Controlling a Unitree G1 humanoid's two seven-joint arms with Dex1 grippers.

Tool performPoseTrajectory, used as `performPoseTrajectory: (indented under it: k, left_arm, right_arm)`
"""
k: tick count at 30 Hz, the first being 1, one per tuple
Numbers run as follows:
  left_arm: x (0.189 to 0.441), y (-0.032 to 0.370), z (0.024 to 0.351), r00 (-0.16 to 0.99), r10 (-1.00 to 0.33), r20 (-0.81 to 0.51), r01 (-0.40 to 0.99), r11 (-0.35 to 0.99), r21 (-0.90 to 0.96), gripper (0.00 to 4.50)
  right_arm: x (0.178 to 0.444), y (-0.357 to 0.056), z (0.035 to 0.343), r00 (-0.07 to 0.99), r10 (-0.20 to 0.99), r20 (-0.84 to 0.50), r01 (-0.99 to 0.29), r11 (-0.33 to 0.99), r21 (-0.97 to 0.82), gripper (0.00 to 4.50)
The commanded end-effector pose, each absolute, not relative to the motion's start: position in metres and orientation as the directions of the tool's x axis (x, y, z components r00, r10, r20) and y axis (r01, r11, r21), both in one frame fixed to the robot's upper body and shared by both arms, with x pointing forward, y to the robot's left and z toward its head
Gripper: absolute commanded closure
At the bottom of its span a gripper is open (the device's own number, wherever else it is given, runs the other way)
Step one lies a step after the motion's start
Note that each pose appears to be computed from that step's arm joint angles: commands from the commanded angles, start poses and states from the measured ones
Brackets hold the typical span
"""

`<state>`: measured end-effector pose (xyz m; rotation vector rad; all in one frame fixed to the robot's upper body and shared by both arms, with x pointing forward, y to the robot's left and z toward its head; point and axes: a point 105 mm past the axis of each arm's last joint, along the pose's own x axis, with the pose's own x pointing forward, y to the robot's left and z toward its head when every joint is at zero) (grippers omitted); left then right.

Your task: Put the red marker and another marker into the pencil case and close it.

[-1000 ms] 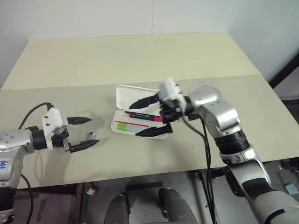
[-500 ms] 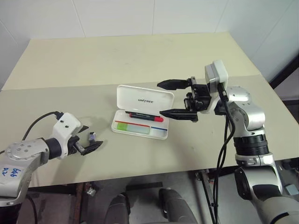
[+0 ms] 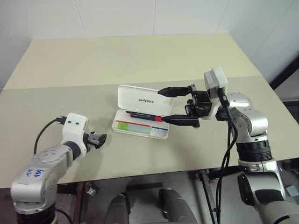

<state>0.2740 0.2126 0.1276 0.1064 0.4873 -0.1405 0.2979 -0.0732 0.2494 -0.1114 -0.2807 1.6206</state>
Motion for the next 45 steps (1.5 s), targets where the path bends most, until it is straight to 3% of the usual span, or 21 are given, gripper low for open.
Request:
performPoseTrajectory:
  k: [1, 16, 29, 33, 41, 45]
  left_arm:
    - [0.27, 0.217, 0.137, 0.892, -0.018, -0.451, 0.065, 0.994, 0.087, 0.0]
    - [0.264, 0.214, 0.118, 0.862, 0.06, -0.503, -0.03, 0.997, 0.066, 0.0]
    - [0.266, 0.227, 0.12, 0.856, 0.097, -0.507, -0.043, 0.992, 0.116, 4.12]
    - [0.269, 0.224, 0.127, 0.884, 0.057, -0.464, 0.007, 0.991, 0.134, 4.15]
    - [0.275, 0.223, 0.164, 0.963, -0.116, -0.244, 0.166, 0.967, 0.195, 4.15]
    - [0.274, 0.214, 0.18, 0.922, -0.326, -0.207, 0.368, 0.905, 0.214, 4.15]
  right_arm:
    - [0.292, -0.077, 0.258, -0.083, 0.991, 0.106, -0.956, -0.05, -0.288, 0.04]
    - [0.292, -0.078, 0.253, -0.053, 0.991, 0.126, -0.954, -0.013, -0.298, 0.04]
    - [0.295, -0.083, 0.254, -0.037, 0.99, 0.134, -0.95, 0.006, -0.313, 0.0]
    - [0.296, -0.083, 0.253, -0.044, 0.99, 0.137, -0.95, 0.001, -0.312, 0.0]
    - [0.29, -0.087, 0.255, -0.11, 0.987, 0.12, -0.948, -0.068, -0.312, 0.0]
    - [0.292, -0.095, 0.251, -0.096, 0.993, 0.07, -0.941, -0.067, -0.333, 0.0]
